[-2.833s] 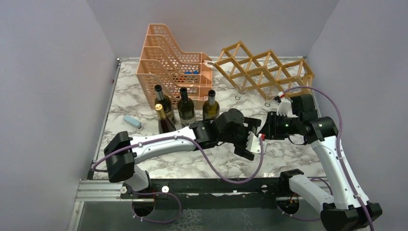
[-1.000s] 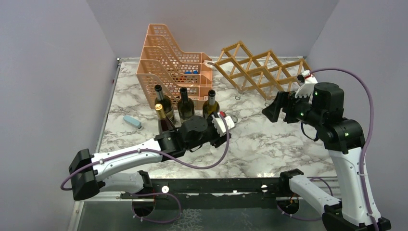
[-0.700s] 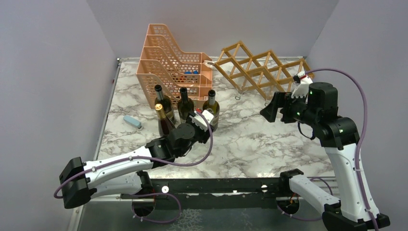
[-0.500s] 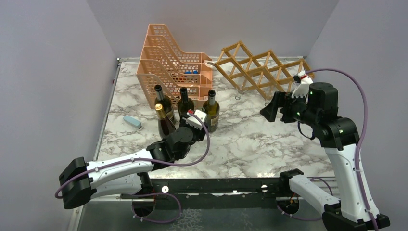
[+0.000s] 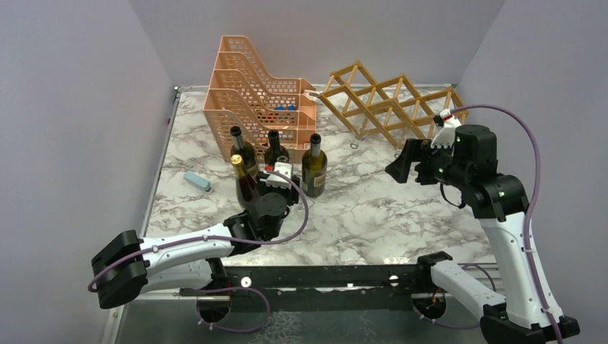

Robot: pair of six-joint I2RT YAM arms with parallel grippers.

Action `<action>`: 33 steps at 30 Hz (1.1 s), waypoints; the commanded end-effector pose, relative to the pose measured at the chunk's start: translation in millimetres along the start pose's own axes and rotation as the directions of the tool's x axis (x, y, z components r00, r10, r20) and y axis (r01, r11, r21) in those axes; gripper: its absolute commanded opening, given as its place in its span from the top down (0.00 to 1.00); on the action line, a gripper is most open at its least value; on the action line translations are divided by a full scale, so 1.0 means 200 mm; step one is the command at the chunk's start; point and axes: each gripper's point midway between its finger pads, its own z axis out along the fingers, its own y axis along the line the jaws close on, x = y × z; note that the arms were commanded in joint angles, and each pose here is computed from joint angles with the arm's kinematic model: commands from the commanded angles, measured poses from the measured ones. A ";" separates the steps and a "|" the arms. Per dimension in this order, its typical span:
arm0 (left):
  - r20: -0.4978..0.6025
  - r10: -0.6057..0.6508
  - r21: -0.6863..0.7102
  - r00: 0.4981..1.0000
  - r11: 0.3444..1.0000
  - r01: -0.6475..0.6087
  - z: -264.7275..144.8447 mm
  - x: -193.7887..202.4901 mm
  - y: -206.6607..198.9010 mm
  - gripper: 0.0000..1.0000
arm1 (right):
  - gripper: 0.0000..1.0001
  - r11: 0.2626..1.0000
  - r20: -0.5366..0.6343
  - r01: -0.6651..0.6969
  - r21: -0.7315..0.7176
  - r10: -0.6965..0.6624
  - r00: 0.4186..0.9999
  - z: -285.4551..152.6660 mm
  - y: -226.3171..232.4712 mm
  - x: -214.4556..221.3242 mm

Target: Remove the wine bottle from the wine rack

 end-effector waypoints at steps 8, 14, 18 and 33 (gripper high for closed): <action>0.081 -0.079 -0.028 0.994 0.996 0.082 -0.03 0.04 0.08 0.87 | 0.00 1.000 0.031 0.008 -0.015 -0.007 1.000 0.01 0.01 0.00; 0.080 -0.047 0.005 0.996 0.999 0.047 -0.05 0.06 0.08 0.60 | 0.00 1.000 0.019 0.002 -0.026 -0.001 1.000 0.04 0.01 0.02; 0.098 -0.037 0.049 0.995 0.998 0.033 -0.07 0.02 0.06 0.40 | 0.00 1.000 0.015 0.001 -0.030 0.000 1.000 0.05 0.01 0.03; 0.118 -0.056 0.176 0.991 0.984 0.034 -0.13 -0.10 -0.02 0.11 | 0.00 1.000 -0.002 0.000 -0.031 0.000 1.000 0.07 0.00 0.06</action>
